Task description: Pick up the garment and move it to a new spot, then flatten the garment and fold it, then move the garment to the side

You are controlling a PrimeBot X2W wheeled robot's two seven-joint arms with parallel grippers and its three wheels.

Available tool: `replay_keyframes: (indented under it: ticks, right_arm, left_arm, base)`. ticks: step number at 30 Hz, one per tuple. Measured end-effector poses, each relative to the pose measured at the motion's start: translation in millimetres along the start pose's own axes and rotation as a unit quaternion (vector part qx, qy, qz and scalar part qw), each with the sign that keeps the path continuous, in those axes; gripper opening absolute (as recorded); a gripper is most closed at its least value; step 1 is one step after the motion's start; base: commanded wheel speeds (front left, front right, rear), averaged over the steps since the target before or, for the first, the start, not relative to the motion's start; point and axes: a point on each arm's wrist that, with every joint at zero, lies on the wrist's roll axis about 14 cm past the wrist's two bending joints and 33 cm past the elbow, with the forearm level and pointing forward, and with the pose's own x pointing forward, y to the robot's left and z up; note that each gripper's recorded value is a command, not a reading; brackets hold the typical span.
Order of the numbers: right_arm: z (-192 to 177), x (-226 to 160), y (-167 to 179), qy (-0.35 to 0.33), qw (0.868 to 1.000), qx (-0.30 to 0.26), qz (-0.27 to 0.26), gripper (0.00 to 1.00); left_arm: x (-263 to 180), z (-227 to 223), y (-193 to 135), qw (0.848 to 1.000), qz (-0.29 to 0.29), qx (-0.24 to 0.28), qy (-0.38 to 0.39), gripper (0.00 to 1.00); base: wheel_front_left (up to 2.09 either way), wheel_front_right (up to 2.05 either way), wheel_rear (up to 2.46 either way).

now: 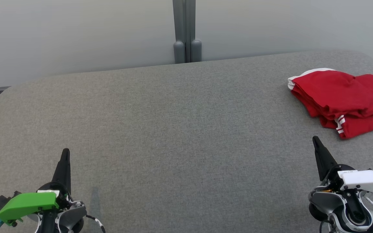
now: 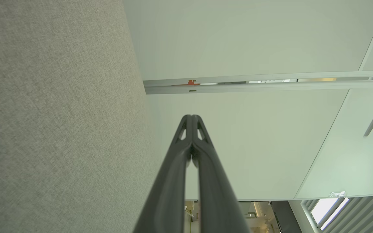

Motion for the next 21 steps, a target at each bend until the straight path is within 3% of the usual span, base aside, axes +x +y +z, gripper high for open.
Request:
replay_keyframes:
  ticks: [21]
  right_arm:
    - [0.0, 0.0, 0.0, 0.000, 1.000, 0.000, 0.000, 0.00]
  left_arm:
    - [0.0, 0.0, 0.0, 1.000, 0.000, 0.000, 0.000, 0.00]
  base:
    - [0.00, 0.00, 0.00]
